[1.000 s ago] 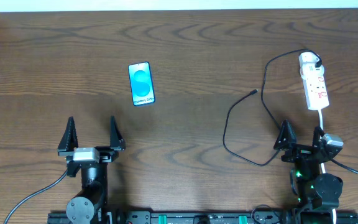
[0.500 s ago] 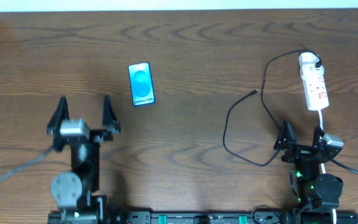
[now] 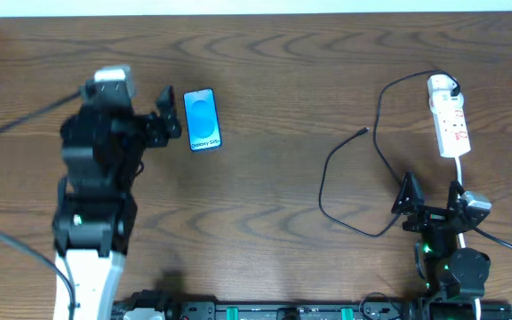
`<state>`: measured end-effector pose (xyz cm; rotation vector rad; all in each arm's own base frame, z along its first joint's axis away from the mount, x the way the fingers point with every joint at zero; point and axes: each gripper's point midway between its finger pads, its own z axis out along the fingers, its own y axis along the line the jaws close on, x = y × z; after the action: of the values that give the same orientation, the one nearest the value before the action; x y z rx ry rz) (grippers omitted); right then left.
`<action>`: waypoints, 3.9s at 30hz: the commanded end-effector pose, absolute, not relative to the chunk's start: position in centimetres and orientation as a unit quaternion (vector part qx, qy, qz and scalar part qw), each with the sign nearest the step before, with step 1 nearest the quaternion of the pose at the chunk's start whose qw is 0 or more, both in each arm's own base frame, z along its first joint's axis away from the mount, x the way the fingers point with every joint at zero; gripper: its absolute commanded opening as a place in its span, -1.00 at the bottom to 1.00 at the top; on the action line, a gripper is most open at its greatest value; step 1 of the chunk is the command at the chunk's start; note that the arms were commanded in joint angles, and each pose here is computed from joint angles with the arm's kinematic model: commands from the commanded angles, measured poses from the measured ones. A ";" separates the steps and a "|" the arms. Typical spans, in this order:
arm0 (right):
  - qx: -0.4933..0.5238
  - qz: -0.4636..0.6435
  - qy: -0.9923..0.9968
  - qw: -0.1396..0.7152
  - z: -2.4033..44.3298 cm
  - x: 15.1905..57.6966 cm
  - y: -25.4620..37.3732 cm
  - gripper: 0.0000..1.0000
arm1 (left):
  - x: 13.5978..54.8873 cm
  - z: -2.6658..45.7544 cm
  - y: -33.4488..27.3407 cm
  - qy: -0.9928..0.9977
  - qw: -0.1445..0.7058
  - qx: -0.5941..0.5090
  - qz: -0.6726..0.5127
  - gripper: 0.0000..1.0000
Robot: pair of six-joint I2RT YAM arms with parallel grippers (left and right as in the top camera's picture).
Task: Plug charger to phone and switch on socket
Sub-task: 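Open the left gripper and move it over the blue phone, then lower the left gripper and grasp the phone's bottom edge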
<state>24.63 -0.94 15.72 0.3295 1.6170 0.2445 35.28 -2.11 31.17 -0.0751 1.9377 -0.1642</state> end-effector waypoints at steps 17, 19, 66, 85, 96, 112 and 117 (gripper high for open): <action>0.145 0.107 0.717 0.673 15.7 24.6 -0.9 0.98 | 39.6 31.1 -6.1 0.891 0.453 -0.006 -0.015 0.87; 0.145 0.107 0.717 0.673 15.7 24.6 -0.9 0.99 | 39.6 31.0 -6.1 0.892 0.452 -0.006 -0.015 0.87; 0.145 0.107 0.717 0.673 15.7 24.6 -0.9 0.99 | 46.4 9.0 -5.4 0.957 0.235 -0.170 -0.032 0.96; 0.145 0.107 0.717 0.673 15.7 24.6 -0.9 0.99 | 46.0 2.2 -5.3 0.978 0.172 -0.120 -0.003 0.96; 0.145 0.107 0.717 0.673 15.7 24.6 -0.9 0.98 | 46.6 1.6 -5.4 0.979 0.180 -0.093 0.000 0.96; 0.145 0.107 0.717 0.673 15.7 24.6 -0.9 0.98 | 47.6 1.6 -5.6 0.976 0.203 -0.083 -0.003 0.96; 0.145 0.107 0.717 0.673 15.7 24.6 -0.9 0.99 | 47.5 1.3 -5.6 0.975 0.205 -0.082 -0.004 0.94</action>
<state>24.63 -0.93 15.72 0.3292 1.6171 0.2447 48.13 -5.68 2.57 -0.2529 2.6872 -0.0275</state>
